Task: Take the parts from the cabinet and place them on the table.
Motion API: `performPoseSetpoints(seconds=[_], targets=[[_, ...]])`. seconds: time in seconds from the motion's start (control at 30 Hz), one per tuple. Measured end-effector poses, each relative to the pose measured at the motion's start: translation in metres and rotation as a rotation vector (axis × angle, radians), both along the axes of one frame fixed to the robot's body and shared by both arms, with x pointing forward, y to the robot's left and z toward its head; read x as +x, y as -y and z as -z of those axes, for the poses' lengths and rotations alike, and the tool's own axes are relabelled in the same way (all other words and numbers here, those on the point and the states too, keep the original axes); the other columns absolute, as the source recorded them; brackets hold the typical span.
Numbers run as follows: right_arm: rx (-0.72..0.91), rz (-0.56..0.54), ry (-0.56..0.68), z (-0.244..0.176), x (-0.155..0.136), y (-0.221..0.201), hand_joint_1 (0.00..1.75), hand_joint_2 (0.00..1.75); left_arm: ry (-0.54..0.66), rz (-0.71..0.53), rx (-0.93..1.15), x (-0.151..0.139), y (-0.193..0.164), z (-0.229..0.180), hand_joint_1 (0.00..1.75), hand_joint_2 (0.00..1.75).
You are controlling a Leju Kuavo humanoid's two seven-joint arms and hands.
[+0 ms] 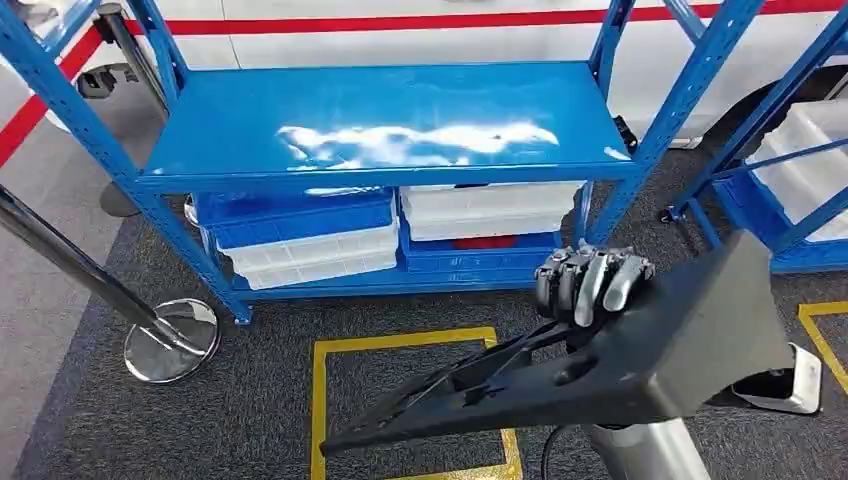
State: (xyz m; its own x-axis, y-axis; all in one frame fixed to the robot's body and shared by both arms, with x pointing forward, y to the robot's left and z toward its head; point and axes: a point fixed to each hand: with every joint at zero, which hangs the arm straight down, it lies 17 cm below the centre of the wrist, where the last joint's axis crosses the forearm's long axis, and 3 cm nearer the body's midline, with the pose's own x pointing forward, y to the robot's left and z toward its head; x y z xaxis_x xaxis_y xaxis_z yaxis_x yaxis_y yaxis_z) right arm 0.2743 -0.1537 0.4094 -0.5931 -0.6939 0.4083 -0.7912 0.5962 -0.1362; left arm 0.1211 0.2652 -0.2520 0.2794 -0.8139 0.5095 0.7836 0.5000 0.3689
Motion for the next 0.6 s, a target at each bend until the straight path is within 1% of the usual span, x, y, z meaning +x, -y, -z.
performPoseSetpoints(seconds=[0.1, 0.33, 0.43, 0.5, 0.6], targets=[[-0.016, -0.024, 0.012, 0.001, -0.003, -0.003, 1.71, 1.75, -0.001, -0.004, 0.005, -0.001, -0.001, 0.0, 0.0, 1.75], [-0.008, -0.014, 0.013, -0.005, 0.006, 0.0, 1.71, 1.75, -0.006, -0.017, 0.031, 0.0, -0.006, 0.002, 0.0, 1.75], [-0.062, -0.063, 0.026, 0.009, -0.01, 0.002, 1.71, 1.75, -0.006, -0.027, 0.037, -0.002, -0.009, 0.003, 0.0, 1.75], [-0.102, -0.093, 0.031, 0.022, -0.021, 0.008, 1.71, 1.75, -0.016, -0.029, 0.036, -0.009, -0.011, 0.004, 0.0, 1.75], [-0.126, -0.05, 0.02, 0.032, -0.022, 0.019, 1.71, 1.75, -0.035, -0.026, 0.023, -0.017, -0.009, 0.005, 0.0, 1.75]])
